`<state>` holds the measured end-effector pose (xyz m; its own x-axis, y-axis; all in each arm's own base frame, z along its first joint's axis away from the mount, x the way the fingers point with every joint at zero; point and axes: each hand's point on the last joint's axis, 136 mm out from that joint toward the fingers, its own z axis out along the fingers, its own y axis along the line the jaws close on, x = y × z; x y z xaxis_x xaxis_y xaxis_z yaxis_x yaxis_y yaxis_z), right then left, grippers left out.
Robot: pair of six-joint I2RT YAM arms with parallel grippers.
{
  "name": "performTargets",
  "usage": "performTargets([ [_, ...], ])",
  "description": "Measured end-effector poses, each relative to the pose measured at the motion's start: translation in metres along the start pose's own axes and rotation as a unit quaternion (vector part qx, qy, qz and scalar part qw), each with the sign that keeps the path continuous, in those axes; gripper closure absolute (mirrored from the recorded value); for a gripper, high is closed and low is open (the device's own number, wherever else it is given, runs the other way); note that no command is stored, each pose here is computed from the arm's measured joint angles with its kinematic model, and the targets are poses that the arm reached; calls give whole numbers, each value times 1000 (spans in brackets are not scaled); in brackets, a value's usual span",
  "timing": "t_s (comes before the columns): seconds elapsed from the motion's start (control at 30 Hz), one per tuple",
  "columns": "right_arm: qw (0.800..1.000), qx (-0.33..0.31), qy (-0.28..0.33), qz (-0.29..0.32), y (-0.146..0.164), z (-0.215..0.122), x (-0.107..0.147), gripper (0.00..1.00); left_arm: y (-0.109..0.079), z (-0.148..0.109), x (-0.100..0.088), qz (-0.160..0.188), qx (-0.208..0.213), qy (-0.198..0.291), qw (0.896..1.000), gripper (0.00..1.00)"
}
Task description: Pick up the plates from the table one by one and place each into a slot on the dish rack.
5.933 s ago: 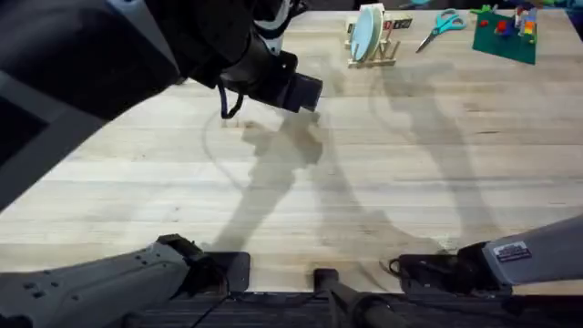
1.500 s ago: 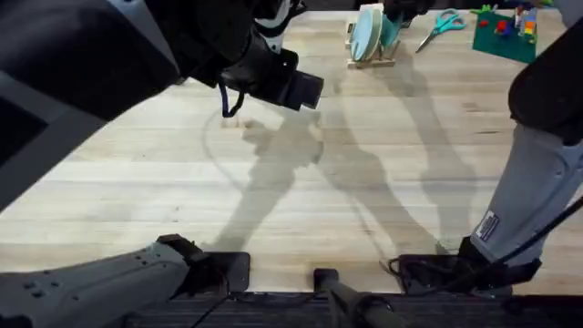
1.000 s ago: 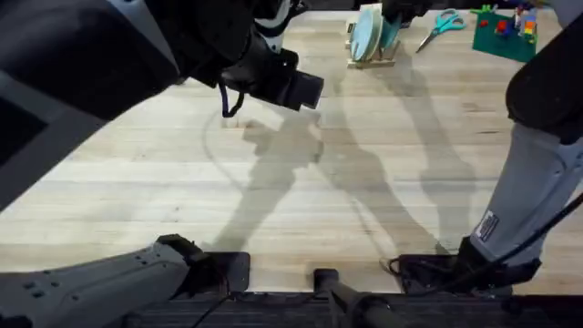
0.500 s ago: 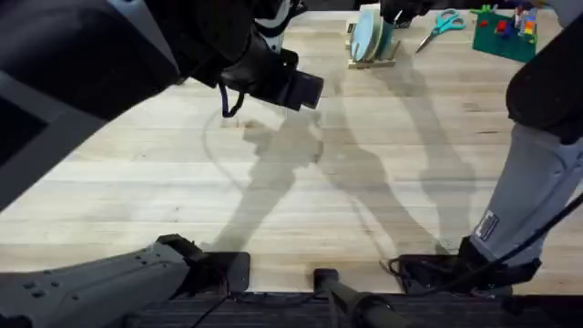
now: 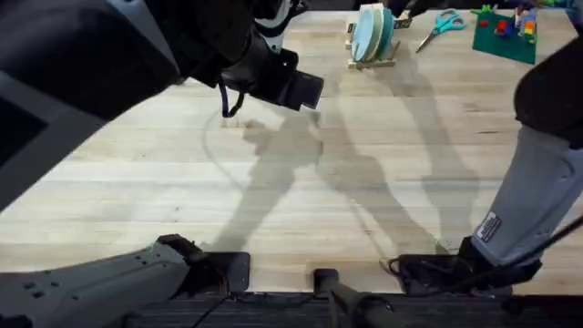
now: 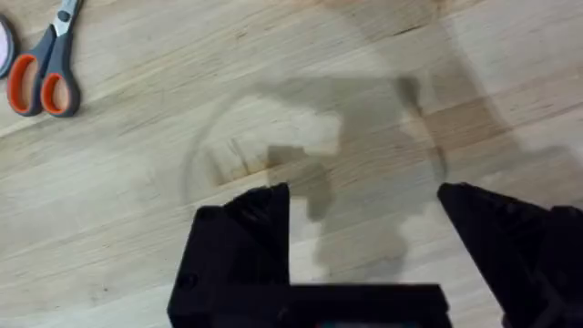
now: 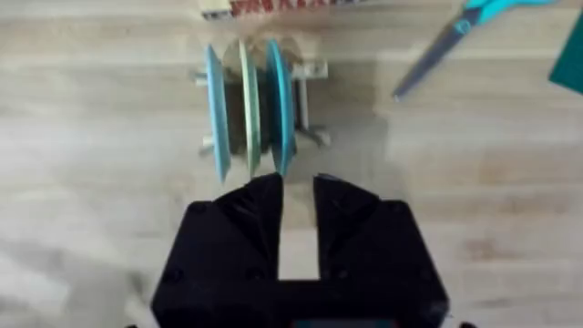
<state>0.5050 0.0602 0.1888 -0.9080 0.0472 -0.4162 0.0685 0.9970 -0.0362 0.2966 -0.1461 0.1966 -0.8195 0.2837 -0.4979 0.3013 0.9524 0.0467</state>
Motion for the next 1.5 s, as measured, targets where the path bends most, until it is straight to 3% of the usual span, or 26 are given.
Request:
performTargets([
  [0.1,1000,1,3,1,-4,-23,5,552,0,0,0,0,0,0,1000,6],
  [0.23,1000,4,19,-5,-11,-52,19,59,0,0,0,0,0,0,1000,6],
  [0.27,1000,5,25,-8,-12,-57,24,20,0,0,0,0,0,0,1000,6],
  [0.53,998,7,66,-15,-18,-79,51,5,0,0,0,0,0,0,1000,7],
  [0.87,994,-26,103,-35,10,-89,75,5,0,0,0,0,0,0,1000,7],
  [1.17,997,-38,56,-43,26,-115,102,6,0,0,0,0,0,0,1000,7],
  [1.5,997,-68,-13,-34,15,-119,174,5,0,0,0,0,0,0,1000,8],
])
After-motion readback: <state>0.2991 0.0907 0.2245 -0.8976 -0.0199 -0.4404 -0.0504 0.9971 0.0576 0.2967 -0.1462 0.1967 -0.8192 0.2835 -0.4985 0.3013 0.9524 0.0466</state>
